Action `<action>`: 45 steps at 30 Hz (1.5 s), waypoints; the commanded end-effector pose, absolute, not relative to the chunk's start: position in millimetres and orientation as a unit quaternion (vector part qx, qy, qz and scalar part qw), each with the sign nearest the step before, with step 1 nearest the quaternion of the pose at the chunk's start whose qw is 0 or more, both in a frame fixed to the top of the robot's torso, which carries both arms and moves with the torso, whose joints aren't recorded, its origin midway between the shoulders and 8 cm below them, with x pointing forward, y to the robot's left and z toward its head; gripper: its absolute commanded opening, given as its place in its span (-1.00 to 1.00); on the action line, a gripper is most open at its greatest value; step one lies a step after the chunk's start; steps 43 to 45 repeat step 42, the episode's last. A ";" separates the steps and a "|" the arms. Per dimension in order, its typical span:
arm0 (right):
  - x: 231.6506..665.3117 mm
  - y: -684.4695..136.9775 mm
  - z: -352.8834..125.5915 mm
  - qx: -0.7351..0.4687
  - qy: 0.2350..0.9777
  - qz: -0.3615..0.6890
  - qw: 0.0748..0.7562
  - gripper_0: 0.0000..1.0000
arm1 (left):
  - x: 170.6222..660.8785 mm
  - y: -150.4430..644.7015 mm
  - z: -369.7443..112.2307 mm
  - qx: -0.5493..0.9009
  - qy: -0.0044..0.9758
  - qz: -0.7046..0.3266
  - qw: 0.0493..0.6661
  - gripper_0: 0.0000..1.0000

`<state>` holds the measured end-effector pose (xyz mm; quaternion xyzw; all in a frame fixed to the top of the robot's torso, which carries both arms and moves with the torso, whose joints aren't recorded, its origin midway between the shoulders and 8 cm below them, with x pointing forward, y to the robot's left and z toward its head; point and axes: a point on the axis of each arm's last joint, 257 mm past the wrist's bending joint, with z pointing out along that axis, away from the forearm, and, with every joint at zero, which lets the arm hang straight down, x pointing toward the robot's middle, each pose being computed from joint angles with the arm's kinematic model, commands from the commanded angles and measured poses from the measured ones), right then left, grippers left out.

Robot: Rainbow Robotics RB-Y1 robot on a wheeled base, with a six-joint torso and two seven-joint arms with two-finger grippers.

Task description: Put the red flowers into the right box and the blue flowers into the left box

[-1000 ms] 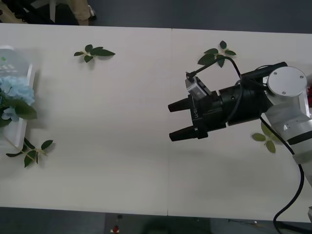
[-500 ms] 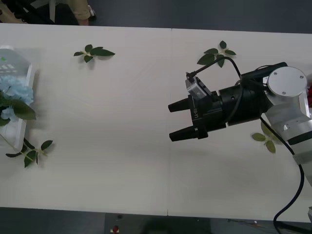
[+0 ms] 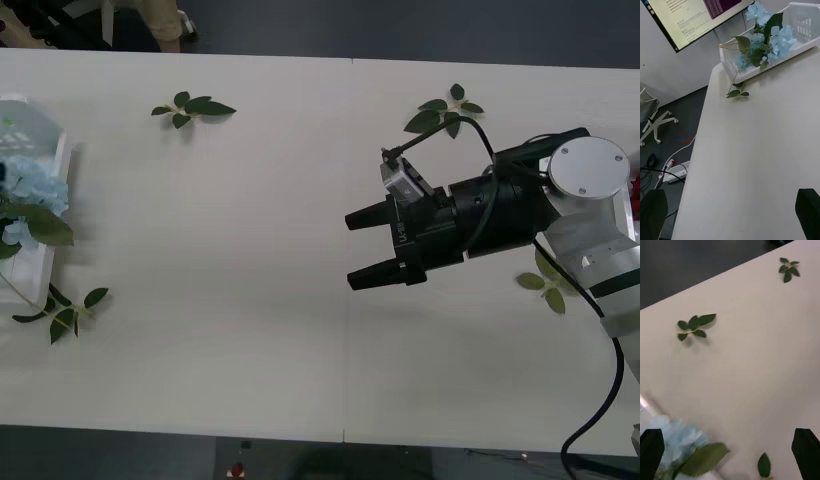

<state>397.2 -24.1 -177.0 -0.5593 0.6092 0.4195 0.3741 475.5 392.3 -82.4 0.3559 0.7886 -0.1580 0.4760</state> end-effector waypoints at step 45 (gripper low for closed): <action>398.4 -26.6 -168.8 -0.581 0.594 0.401 0.387 1.00 | 408.2 52.1 -88.4 0.410 0.555 -0.456 0.562 1.00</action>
